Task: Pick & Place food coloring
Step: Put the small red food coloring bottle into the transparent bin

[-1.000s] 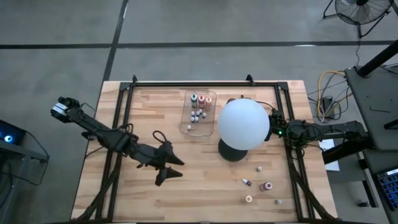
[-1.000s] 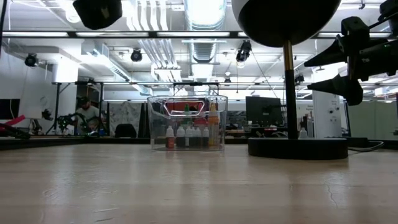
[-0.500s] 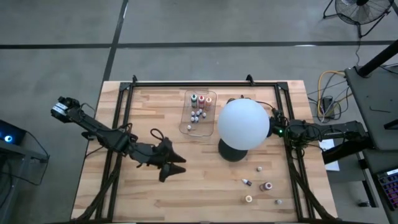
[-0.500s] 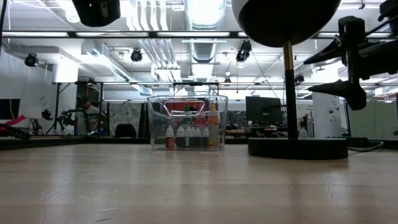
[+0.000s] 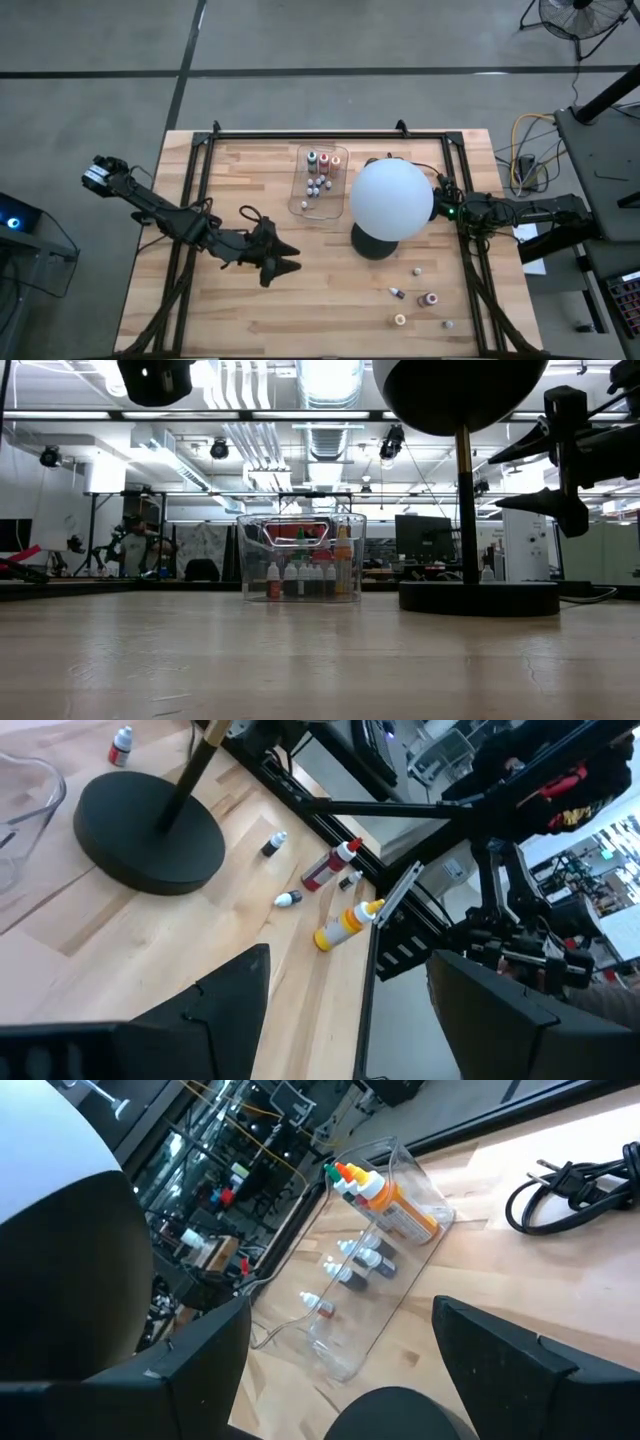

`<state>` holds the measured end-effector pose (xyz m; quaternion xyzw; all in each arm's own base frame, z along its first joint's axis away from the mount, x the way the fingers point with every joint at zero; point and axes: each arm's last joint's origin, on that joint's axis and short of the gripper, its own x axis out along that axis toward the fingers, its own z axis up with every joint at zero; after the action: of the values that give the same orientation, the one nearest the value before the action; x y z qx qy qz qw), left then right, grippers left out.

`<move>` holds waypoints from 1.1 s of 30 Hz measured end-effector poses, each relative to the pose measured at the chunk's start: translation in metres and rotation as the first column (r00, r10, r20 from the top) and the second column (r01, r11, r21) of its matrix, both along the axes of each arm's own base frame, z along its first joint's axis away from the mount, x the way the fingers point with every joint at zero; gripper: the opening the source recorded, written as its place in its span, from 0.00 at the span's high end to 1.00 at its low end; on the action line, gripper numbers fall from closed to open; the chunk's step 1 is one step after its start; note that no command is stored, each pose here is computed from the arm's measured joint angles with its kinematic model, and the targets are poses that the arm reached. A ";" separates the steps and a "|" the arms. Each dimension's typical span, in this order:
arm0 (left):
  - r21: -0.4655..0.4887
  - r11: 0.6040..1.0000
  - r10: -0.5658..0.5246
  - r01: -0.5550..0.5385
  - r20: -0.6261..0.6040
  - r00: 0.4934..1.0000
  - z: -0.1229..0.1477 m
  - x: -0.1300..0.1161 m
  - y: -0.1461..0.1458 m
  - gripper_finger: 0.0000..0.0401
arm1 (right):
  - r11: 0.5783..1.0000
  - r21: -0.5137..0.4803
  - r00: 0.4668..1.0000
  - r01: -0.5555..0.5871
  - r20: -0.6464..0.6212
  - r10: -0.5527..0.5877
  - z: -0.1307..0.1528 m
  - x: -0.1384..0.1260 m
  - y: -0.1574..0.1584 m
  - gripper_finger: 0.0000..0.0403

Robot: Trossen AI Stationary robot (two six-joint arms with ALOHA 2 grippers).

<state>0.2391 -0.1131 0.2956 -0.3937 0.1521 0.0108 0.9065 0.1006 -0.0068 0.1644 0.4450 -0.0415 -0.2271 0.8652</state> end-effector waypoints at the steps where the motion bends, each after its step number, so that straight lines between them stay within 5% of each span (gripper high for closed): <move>1: -0.005 1.000 0.003 -0.003 0.000 1.000 0.000 0.000 0.000 0.40 | 1.000 0.000 1.000 0.000 0.000 0.000 0.000 0.000 0.000 0.25; 8: -0.046 0.999 0.016 -0.016 -0.005 1.000 0.000 0.000 0.000 0.40 | 1.000 -0.003 1.000 -0.007 -0.003 0.007 0.000 0.000 0.000 0.25; 25: -0.104 0.994 0.033 -0.034 -0.012 0.999 0.000 0.000 0.000 0.40 | 0.934 -0.320 0.962 -0.158 -0.265 0.071 -0.007 0.005 0.002 0.25; 33: -0.098 0.995 0.031 -0.032 -0.012 0.999 0.000 0.000 0.000 0.40 | 0.929 -0.251 0.865 -0.273 -0.486 0.123 -0.009 0.009 0.004 0.25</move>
<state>0.2392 -0.1130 0.2956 -0.4399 0.1508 0.0194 0.8851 0.1097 -0.0033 0.1550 0.2380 0.1769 -0.2258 0.9279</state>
